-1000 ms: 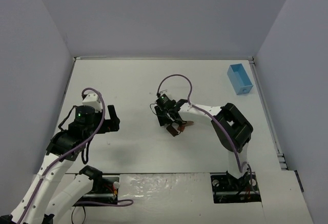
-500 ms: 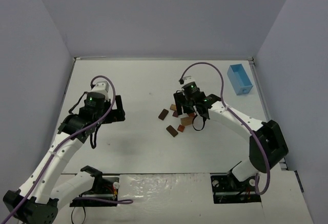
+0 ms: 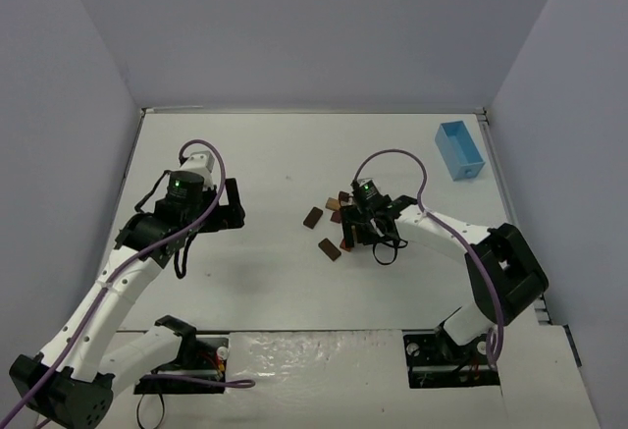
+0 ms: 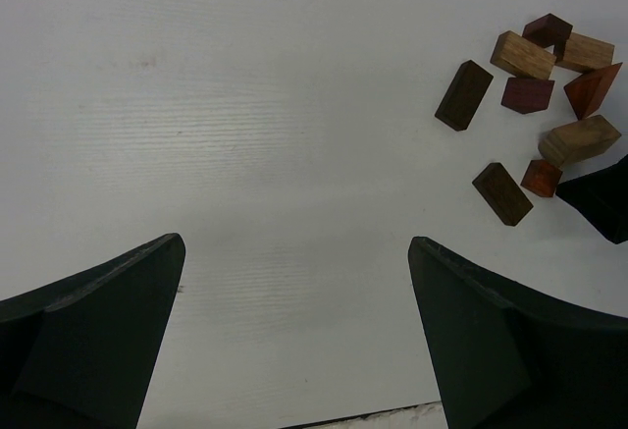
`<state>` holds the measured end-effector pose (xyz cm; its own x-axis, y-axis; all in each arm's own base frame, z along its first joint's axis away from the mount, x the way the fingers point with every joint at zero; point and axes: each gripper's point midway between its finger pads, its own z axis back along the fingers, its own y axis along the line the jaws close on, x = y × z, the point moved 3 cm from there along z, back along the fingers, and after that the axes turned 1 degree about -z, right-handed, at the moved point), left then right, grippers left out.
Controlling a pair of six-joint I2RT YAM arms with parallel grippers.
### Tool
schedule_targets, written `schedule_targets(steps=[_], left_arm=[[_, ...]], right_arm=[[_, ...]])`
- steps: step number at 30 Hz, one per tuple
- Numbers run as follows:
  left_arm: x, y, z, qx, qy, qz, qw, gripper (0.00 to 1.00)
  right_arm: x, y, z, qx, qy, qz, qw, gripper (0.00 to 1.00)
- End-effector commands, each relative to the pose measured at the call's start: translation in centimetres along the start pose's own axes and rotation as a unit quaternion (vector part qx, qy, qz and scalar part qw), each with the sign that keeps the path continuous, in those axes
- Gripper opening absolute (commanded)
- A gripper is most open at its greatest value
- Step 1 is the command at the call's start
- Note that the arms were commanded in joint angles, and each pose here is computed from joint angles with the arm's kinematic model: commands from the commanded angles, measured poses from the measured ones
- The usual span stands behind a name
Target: Build the wood block tower
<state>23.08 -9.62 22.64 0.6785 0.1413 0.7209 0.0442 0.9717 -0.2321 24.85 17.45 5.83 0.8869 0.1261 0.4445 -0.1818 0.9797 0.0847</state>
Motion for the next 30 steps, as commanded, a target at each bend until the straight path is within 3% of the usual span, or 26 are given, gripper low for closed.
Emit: schedule_targets(steps=[1,14,21,30], left_arm=[[0.8,-0.9,0.2,-0.024,-0.026,0.004,0.999,0.97],[-0.4,-0.4,0.6,-0.026,-0.028,0.004,0.999,0.97],[-0.5,-1.2,0.1,-0.045,-0.017,0.008,0.999,0.96],[0.9,-4.0,-2.3,-0.064,-0.004,-0.011,0.998,0.9]], right_arm=[[1.4,1.1,-0.9,0.01,-0.004,-0.015,1.0,0.66],[10.0,4.2,-4.9,0.012,-0.051,0.034,0.998,0.47],[13.6,3.7,-0.7,0.008,-0.122,0.052,0.991,0.49],[11.6,-1.6,4.7,0.018,-0.154,-0.002,0.988,0.53]])
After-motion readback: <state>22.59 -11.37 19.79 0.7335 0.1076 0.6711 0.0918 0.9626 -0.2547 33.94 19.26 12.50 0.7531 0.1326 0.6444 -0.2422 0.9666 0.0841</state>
